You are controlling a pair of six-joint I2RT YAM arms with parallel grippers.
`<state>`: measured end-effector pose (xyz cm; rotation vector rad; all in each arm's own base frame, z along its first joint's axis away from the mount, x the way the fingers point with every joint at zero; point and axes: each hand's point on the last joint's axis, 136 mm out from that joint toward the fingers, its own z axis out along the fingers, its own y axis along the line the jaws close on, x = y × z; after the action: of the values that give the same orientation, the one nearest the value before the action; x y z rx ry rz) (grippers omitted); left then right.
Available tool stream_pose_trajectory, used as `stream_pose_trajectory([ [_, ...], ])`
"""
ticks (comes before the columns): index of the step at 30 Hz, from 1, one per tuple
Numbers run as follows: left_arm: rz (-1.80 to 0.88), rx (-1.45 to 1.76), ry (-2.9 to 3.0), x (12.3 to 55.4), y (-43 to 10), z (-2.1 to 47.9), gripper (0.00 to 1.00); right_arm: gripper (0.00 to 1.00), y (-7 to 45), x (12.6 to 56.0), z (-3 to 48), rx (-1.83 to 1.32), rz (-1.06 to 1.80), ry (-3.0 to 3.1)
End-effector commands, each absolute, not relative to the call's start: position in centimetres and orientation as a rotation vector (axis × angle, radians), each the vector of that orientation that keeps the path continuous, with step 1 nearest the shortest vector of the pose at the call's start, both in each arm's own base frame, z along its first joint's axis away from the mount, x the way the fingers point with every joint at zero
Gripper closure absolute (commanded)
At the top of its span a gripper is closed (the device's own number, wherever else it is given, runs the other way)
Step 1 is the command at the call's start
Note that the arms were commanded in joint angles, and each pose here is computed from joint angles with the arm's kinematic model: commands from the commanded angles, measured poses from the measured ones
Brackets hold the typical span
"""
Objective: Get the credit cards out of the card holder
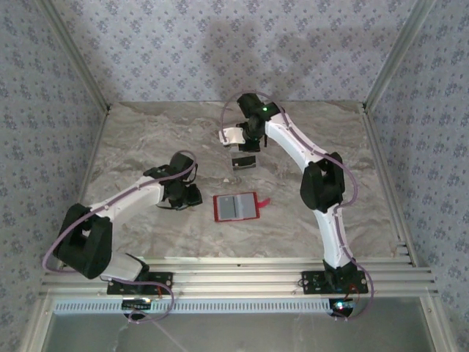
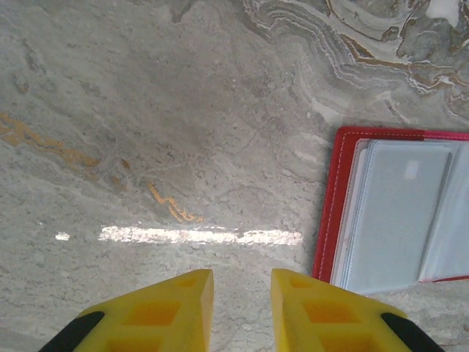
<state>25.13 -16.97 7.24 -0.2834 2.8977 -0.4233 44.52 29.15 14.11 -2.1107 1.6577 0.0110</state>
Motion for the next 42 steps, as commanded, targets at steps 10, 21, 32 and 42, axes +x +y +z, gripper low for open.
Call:
stream_pose_trajectory([
  [10, -0.397, -0.325, 2.899, 24.6, -16.1, 7.5, 0.72, 1.0, 27.5, 44.6, 10.9, -2.196, 0.006, 1.73],
  [21, -0.405, -0.317, 2.907, 24.7, -16.3, 7.4, 0.72, 1.0, 25.4, 43.6, 10.6, -2.197, -0.012, 1.844],
  [32, -0.41, -0.318, 2.906, 24.6, -16.3, 7.4, 0.72, 1.0, 24.2, 42.2, 10.5, -2.151, 0.012, 2.003],
  [42, -0.418, -0.31, 2.91, 24.7, -16.5, 7.4, 0.72, 1.0, 22.1, 43.4, 10.3, -2.025, -0.047, 2.166],
])
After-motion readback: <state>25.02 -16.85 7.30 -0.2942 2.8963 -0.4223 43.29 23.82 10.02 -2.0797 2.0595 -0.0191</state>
